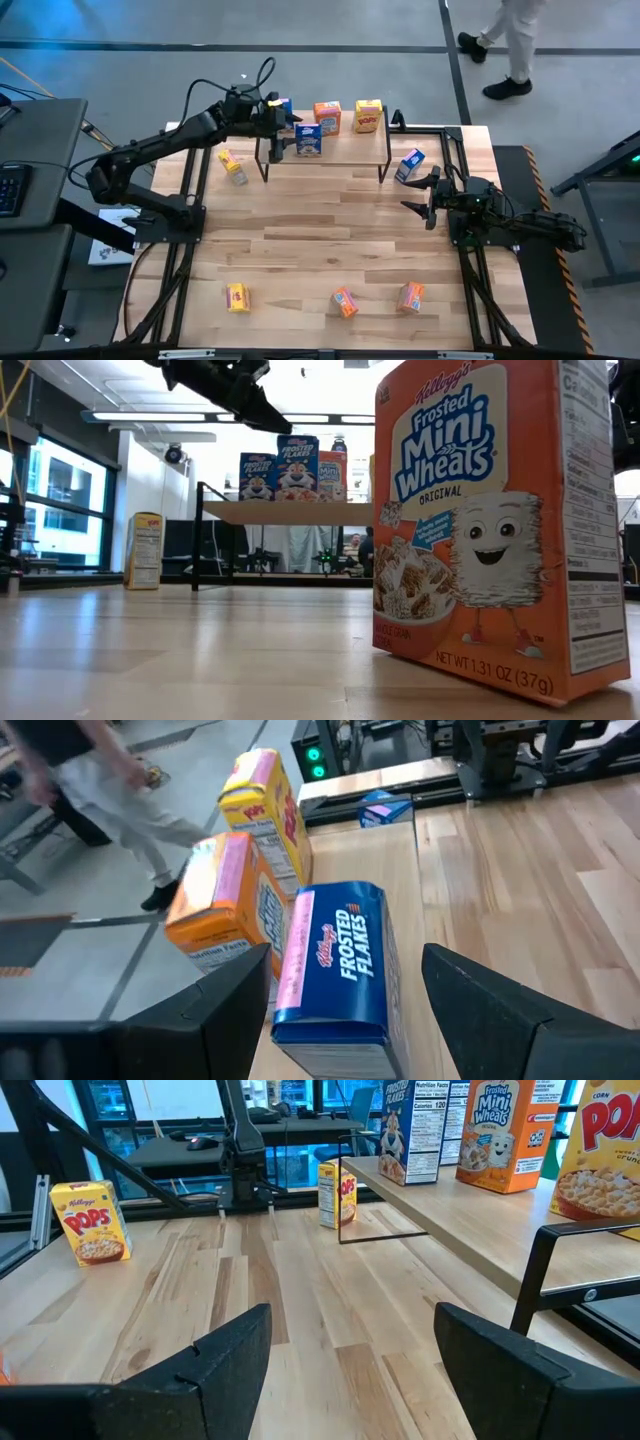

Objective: Stack cereal on shelf
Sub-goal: Put the bottom blue cereal box aligned with the other blue cereal box on the shelf

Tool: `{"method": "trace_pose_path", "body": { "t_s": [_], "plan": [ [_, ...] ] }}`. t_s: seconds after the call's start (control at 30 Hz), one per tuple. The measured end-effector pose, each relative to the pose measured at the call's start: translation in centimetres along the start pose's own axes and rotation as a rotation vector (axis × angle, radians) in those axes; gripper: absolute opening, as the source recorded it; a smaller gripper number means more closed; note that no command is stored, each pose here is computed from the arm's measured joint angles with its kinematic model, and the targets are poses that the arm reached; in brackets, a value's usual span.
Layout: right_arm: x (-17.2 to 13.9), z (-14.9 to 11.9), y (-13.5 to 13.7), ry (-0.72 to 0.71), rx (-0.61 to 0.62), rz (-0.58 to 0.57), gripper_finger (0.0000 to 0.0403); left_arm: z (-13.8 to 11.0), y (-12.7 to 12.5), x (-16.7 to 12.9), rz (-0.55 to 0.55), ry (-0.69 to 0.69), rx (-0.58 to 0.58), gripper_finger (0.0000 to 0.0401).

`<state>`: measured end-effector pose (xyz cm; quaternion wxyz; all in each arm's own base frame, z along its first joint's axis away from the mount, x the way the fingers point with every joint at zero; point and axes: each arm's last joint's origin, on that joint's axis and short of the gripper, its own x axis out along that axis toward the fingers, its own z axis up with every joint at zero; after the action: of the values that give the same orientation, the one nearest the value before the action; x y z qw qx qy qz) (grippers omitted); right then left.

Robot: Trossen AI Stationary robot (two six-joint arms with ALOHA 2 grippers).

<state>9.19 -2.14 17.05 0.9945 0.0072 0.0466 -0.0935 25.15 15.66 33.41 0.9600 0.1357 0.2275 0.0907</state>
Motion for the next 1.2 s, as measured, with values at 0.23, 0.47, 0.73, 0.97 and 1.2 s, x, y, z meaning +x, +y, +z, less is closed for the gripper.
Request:
{"method": "trace_pose_path", "body": {
  "t_s": [0.23, 0.47, 0.73, 0.97, 1.2],
  "plan": [
    [0.0, 0.0, 0.0, 0.0, 0.0, 0.0, 0.0273, -0.2, 0.3, 0.0, -0.007, -0.002, -0.007, 0.0254],
    [0.0, 0.0, 0.0, 0.0, 0.0, 0.0, 0.0273, -0.3, 0.6, -0.1, 0.005, -0.007, -0.006, 0.0294],
    [0.0, 0.0, 0.0, 0.0, 0.0, 0.0, 0.0273, -0.8, 0.8, 1.0, -0.002, 0.011, -0.013, 0.0308],
    [0.0, 0.0, 0.0, 0.0, 0.0, 0.0, 0.0273, -1.2, 0.8, 1.7, -0.012, 0.027, -0.044, 0.0308],
    [0.0, 0.0, 0.0, 0.0, 0.0, 0.0, 0.0273, -1.6, 0.8, 2.3, -0.02, 0.045, -0.055, 0.0308]
  ]
}}
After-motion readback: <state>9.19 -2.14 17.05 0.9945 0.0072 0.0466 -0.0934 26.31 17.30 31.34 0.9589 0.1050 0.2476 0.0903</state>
